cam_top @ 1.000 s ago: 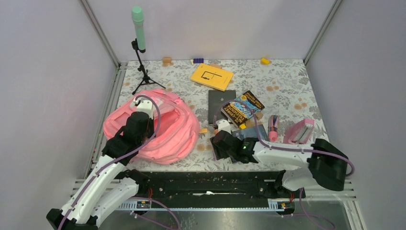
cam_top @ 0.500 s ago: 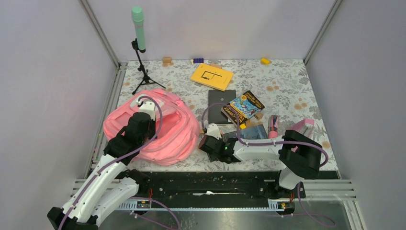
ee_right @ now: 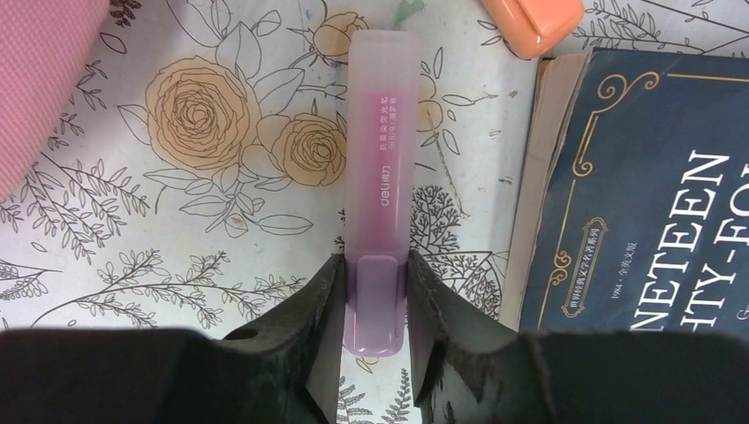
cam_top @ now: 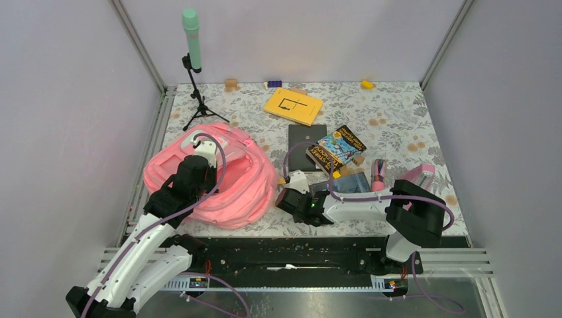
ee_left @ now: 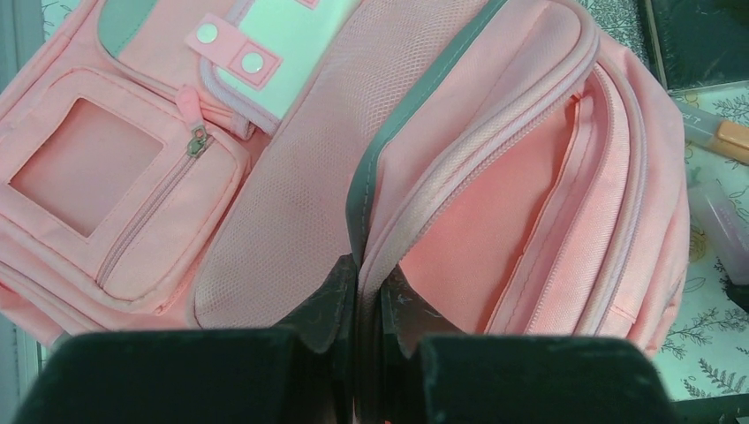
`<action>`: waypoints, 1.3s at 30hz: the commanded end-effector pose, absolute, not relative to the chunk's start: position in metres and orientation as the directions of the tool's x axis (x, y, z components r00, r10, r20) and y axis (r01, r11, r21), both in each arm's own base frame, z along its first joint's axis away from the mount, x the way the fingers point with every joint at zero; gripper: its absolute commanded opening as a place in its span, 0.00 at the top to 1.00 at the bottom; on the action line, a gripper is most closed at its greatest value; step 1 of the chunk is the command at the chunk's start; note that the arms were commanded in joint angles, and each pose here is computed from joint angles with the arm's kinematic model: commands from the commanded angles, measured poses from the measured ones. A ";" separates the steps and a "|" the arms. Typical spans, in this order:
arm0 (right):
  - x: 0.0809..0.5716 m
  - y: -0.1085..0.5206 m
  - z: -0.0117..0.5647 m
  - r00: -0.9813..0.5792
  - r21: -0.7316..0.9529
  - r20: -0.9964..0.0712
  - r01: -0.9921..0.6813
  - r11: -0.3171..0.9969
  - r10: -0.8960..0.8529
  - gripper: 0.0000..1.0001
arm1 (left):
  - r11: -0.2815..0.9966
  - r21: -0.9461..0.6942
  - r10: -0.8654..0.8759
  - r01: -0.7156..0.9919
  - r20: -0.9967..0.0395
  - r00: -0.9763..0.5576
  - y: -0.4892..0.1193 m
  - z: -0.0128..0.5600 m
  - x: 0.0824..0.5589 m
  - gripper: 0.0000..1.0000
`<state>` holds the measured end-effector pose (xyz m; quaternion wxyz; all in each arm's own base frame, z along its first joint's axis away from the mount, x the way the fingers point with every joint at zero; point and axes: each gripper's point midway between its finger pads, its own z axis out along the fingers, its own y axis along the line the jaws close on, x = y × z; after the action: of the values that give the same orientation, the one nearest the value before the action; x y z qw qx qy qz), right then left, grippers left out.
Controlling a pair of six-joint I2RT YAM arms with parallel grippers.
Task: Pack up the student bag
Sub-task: Pick up the stationery from the center of the board, then place the stationery in the student bag.
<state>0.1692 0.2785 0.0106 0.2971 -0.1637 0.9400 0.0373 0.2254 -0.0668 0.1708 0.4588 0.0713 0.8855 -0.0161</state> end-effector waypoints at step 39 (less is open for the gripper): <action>0.185 0.430 0.194 -0.922 0.709 -0.383 -0.258 0.657 0.052 1.00 | 0.888 -0.121 0.093 0.443 -0.897 -0.431 -0.140 0.210 0.227 1.00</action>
<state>0.1721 0.4076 0.1641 0.1854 -0.1177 0.9081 0.3567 0.2109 -0.1188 0.1683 0.4400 0.1588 0.8749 -0.1257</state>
